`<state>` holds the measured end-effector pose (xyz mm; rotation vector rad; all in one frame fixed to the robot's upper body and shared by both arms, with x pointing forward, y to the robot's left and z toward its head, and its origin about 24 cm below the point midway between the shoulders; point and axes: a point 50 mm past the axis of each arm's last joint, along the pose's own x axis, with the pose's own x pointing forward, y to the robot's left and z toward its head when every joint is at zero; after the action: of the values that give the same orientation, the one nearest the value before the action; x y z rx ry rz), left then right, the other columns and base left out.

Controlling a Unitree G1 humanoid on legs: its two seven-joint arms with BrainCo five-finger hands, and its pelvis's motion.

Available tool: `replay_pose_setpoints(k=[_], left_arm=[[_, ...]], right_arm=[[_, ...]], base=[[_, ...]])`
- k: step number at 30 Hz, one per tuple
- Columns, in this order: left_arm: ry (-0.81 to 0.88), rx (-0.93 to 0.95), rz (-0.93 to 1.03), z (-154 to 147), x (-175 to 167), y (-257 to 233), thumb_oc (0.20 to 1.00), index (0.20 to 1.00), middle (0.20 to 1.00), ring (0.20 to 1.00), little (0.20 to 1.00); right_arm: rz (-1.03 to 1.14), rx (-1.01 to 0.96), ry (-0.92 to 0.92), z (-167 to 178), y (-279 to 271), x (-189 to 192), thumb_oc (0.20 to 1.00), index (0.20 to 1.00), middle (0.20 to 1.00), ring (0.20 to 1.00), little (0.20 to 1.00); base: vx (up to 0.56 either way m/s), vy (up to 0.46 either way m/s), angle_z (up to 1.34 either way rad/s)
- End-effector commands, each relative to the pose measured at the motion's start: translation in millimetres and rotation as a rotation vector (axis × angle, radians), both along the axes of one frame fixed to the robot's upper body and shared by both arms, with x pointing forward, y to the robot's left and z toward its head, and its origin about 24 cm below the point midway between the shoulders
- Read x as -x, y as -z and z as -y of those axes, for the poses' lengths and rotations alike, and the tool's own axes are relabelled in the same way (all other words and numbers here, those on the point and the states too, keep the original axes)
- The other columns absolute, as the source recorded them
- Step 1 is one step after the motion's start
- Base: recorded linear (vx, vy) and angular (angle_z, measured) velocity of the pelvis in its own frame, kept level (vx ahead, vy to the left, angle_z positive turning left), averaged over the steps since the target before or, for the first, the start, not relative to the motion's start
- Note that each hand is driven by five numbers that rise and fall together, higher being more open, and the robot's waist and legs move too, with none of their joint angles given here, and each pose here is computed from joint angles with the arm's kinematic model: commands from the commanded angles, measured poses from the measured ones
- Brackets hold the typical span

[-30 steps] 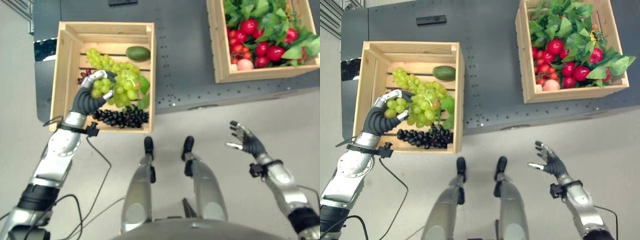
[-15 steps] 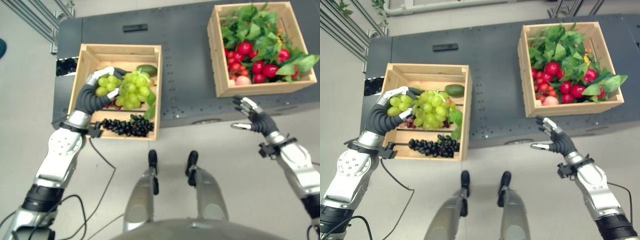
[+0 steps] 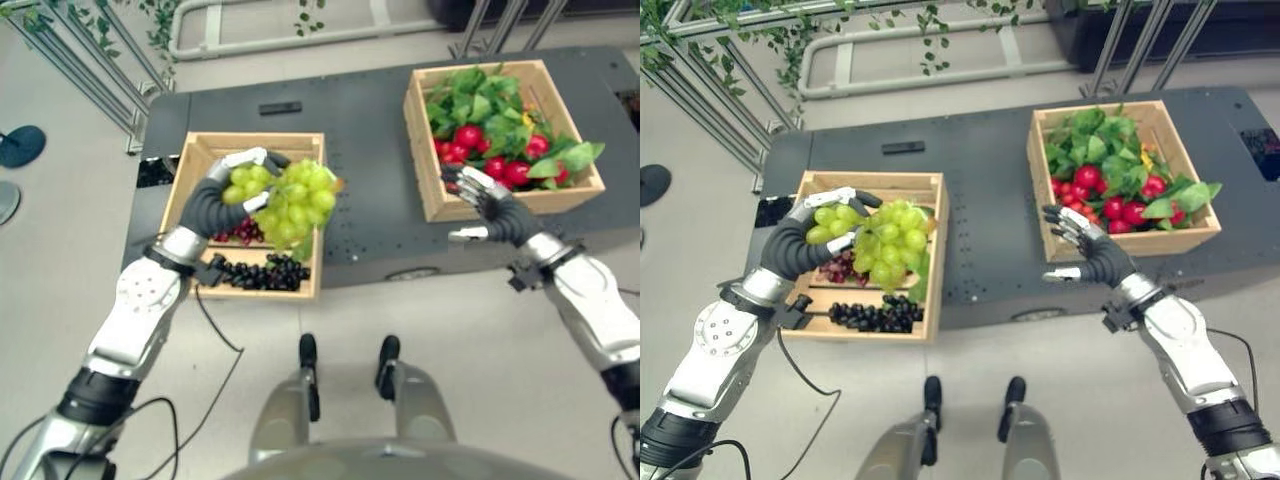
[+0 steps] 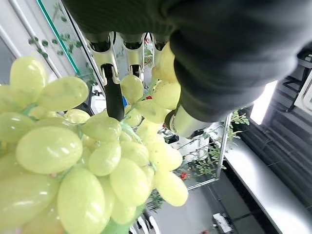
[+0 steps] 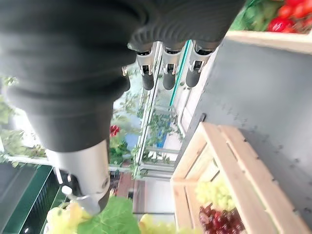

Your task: Pick up the fruits from the basket on one side to the basket on the other side

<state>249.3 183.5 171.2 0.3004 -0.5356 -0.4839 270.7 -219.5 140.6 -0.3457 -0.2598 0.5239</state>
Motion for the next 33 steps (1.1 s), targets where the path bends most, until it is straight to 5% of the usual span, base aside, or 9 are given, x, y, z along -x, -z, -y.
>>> replay_pose_setpoints(k=[1,17,33], left_arm=[[0.129,0.056,0.153,16.9,6.9,-34.1,0.2,0.2,0.2,0.2,0.2],[0.242,0.03,0.116,31.5,7.2,-33.1,0.2,0.2,0.2,0.2,0.2],[0.314,0.014,0.096,39.8,4.5,-33.7,0.2,0.2,0.2,0.2,0.2]], right_arm=[[0.112,-0.066,-0.127,-24.1,-29.1,-4.0,1.0,1.0,1.0,1.0,1.0],[-0.051,-0.19,-0.436,-85.3,-12.7,1.1,1.0,1.0,1.0,1.0,1.0],[-0.285,-0.518,-0.672,-120.3,11.4,26.7,1.0,1.0,1.0,1.0,1.0]], base=[[0.0,0.0,0.0],[0.04,-0.018,0.01],[0.02,-0.009,0.0]])
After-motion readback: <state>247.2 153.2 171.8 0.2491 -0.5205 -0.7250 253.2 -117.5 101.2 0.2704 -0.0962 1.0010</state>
